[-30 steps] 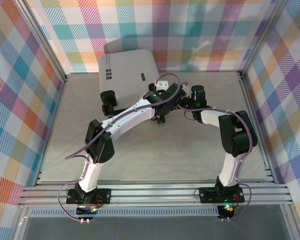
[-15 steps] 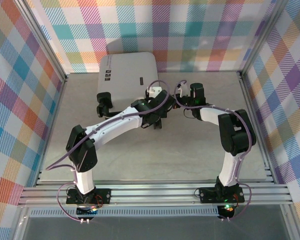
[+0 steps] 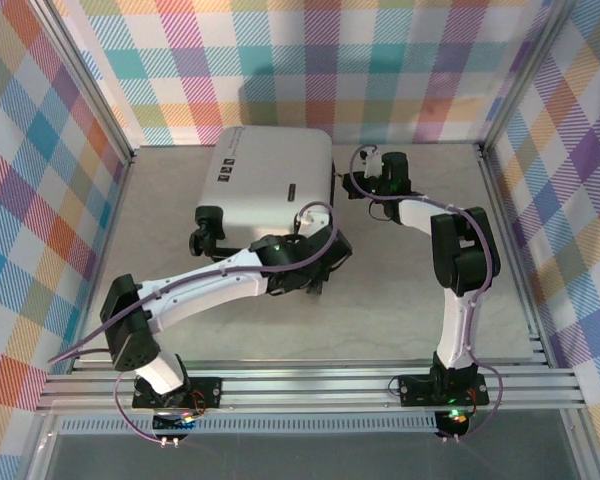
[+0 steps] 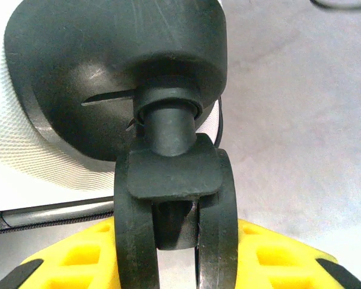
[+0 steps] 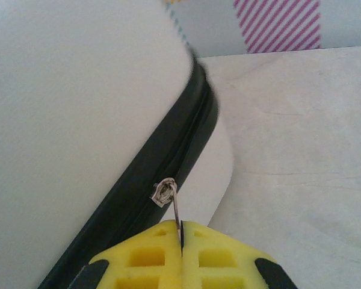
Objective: Pack the luggage
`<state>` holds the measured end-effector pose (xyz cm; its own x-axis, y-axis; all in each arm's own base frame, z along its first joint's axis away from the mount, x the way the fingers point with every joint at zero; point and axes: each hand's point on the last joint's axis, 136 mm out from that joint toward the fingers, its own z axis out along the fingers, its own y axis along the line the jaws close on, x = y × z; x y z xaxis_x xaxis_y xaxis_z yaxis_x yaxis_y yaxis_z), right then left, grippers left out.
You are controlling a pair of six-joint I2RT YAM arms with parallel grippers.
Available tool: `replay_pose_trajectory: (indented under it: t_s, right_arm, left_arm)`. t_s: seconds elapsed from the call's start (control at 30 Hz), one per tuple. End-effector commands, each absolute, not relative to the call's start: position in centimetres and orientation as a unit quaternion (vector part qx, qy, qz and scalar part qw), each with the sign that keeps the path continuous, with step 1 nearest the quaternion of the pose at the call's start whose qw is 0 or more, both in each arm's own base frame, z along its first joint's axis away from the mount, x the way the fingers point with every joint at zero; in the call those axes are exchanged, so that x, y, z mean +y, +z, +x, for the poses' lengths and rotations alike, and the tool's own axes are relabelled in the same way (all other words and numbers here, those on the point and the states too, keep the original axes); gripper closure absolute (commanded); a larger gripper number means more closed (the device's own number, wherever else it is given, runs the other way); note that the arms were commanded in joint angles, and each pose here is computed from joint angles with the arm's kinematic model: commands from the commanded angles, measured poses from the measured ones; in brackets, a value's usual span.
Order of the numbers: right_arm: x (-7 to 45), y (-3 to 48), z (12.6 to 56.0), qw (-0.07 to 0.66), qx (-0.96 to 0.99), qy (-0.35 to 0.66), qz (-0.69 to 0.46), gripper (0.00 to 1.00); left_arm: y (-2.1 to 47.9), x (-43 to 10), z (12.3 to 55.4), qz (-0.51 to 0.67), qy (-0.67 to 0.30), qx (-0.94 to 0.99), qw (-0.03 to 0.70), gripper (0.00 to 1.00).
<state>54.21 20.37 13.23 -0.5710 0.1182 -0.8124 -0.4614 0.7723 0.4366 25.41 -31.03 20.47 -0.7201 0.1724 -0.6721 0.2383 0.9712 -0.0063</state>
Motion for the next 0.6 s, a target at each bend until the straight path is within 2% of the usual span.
replay_pose_trajectory:
  t_s: [0.0, 0.23, 0.4, 0.57]
  right_arm:
    - [16.4, 14.2, 57.9, 0.481, 0.828, 0.284, -0.048, 1.00]
    - [14.4, 13.7, 60.1, 0.476, 0.832, 0.283, -0.030, 1.00]
    - [13.5, 13.5, 58.1, 0.476, 0.834, 0.279, -0.022, 1.00]
    - [12.9, 13.0, 54.8, 0.477, 0.833, 0.282, -0.006, 1.00]
  left_arm:
    - [18.1, -29.6, 20.4, 0.165, -0.046, 0.944, 0.281, 0.91]
    - [19.3, -26.9, 17.4, 0.201, -0.096, 0.931, 0.291, 0.91]
    - [21.5, -23.5, 17.4, 0.183, -0.090, 0.922, 0.330, 0.89]
    - [21.7, -21.2, 17.8, 0.173, -0.049, 0.921, 0.345, 0.88]
